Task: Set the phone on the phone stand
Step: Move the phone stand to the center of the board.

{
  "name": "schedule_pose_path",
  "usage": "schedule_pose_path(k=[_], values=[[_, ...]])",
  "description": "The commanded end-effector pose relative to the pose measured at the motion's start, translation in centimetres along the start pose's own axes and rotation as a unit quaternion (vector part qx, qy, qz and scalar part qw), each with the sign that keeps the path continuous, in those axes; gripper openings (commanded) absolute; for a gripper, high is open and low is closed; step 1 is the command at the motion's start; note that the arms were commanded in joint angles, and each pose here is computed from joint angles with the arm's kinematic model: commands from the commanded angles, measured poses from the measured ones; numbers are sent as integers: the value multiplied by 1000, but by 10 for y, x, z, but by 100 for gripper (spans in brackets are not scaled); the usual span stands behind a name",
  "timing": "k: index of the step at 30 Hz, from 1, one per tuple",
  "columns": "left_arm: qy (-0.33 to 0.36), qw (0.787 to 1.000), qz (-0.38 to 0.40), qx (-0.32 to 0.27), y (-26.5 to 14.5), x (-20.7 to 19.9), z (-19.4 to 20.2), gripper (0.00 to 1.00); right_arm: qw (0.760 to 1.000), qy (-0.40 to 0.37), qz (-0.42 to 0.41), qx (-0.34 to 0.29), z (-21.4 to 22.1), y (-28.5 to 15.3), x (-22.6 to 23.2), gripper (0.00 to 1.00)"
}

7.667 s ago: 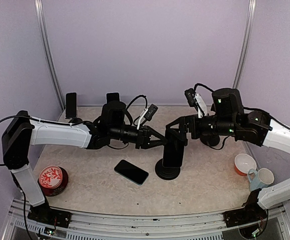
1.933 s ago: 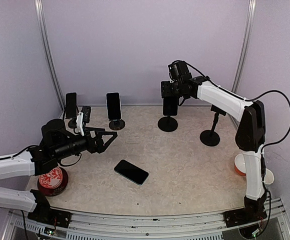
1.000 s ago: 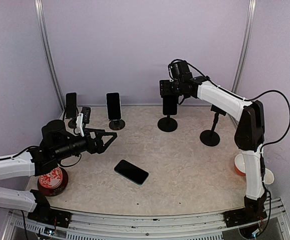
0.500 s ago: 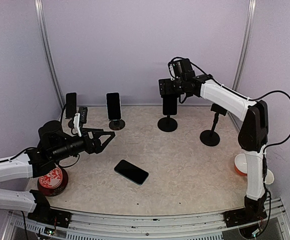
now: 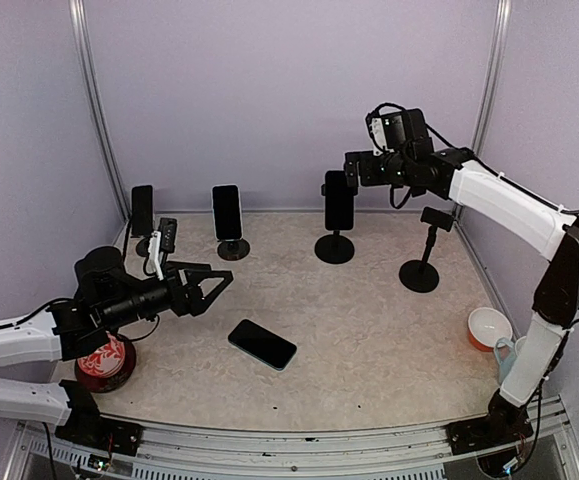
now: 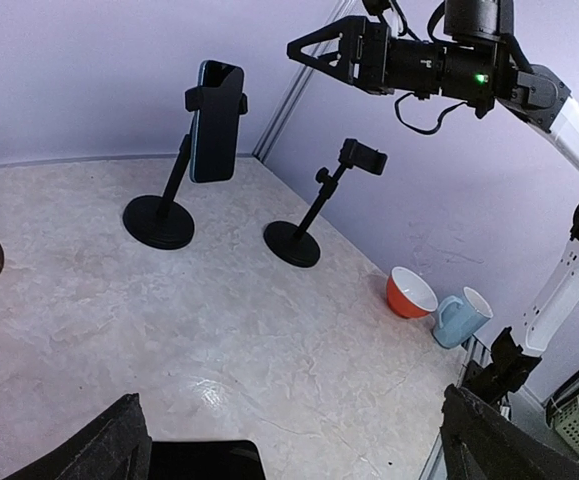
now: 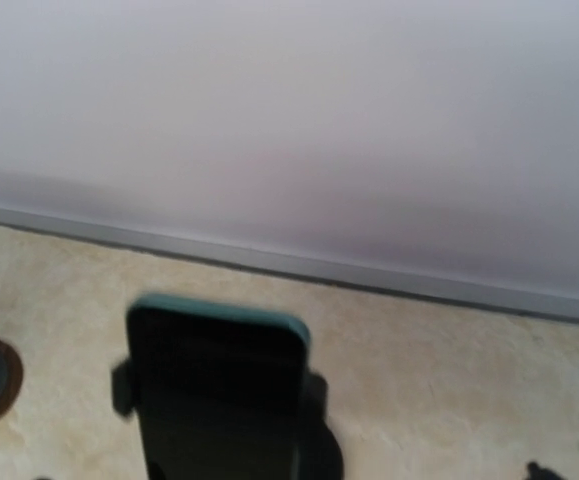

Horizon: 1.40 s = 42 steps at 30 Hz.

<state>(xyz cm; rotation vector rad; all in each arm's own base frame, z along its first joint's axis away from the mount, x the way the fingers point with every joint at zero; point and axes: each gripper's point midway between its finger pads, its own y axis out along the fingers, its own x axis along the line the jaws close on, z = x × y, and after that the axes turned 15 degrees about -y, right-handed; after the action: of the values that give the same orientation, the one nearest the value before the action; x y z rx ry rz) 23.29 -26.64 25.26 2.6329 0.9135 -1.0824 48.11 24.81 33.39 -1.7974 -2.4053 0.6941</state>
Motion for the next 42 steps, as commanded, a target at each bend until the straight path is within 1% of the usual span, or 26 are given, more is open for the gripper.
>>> schedule_pose_path(k=[1,5,9,13,18,24,29,33,36,42], values=[[-12,1000,-11,12,-3,0,11,99,1000,8,20,5,11,-24,-16,100],[-8,999,-26,33,-3,2,20,99,999,22,43,6,23,-57,-33,100],[-7,998,-47,47,-3,10,27,99,996,32,86,18,48,-92,-55,100],[-11,997,-55,51,-4,18,37,99,991,51,125,14,71,-130,-77,100],[-6,995,-85,56,-4,32,43,99,986,73,151,21,101,-154,-89,100],[21,994,-100,48,-13,38,42,99,981,77,170,49,137,-155,-92,96],[18,996,-78,30,-21,37,45,99,979,79,179,58,144,-158,-95,91],[18,997,-65,21,-24,40,50,99,977,86,190,51,145,-159,-109,87],[21,997,-72,22,-24,44,52,99,980,102,164,47,144,-149,-116,83],[16,994,-103,33,-18,46,46,99,985,122,107,60,149,-124,-122,79]])
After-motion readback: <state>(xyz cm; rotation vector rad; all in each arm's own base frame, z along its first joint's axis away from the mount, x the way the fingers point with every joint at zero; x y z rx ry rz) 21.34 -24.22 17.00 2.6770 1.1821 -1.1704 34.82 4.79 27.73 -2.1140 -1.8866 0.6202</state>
